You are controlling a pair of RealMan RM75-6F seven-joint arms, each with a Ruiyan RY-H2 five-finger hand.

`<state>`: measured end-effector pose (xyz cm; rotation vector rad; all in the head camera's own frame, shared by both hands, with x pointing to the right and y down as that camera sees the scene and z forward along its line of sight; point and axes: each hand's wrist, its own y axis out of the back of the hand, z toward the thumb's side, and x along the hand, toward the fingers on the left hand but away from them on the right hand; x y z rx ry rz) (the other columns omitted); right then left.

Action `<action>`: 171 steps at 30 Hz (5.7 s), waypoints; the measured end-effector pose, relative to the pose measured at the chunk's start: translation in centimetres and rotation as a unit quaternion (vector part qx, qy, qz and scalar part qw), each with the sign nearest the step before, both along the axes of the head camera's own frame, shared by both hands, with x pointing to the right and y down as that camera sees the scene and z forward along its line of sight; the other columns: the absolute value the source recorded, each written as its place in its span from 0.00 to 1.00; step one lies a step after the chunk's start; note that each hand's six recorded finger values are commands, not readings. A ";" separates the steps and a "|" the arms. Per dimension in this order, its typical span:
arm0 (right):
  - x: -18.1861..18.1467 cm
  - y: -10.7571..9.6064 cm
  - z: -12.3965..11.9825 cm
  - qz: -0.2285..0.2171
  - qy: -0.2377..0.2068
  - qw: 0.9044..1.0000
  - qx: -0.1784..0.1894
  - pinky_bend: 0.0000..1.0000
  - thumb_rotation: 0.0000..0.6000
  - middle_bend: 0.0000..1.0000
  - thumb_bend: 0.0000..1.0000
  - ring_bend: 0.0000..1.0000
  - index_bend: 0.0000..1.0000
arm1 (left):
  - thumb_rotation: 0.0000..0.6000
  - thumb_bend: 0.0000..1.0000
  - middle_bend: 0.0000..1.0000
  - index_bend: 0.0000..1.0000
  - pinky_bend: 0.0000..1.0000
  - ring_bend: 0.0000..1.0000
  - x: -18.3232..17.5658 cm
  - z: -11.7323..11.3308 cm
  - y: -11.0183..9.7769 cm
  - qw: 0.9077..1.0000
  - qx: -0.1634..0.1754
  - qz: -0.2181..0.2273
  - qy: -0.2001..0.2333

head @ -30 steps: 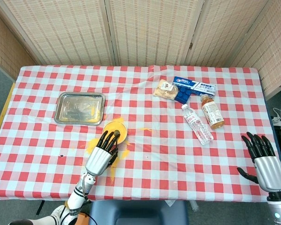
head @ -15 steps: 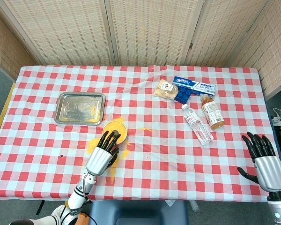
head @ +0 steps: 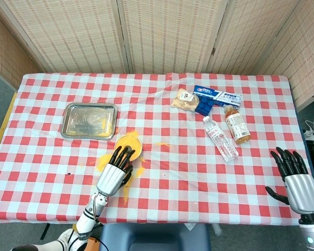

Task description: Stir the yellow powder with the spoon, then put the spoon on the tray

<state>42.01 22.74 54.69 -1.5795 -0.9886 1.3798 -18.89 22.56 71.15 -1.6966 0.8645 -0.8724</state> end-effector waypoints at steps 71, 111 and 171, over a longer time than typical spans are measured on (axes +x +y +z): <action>0.7 -0.3 0.1 0.013 0.011 1.000 0.004 0.00 1.00 0.00 0.06 0.00 0.00 | 1.00 0.71 0.36 0.81 0.05 0.08 -2.8 -1.6 -8.8 0.959 -0.153 -0.153 0.182; 0.4 0.0 -0.6 0.008 0.003 1.000 0.011 0.00 1.00 0.00 0.06 0.00 0.00 | 1.00 0.71 0.37 0.81 0.05 0.09 -3.4 -2.9 -7.7 0.947 -0.194 -0.167 0.192; 0.8 -0.3 -0.1 0.016 0.012 1.000 0.007 0.00 1.00 0.00 0.06 0.00 0.00 | 1.00 0.73 0.37 0.81 0.05 0.10 -4.1 -2.2 -10.2 0.960 -0.139 -0.164 0.178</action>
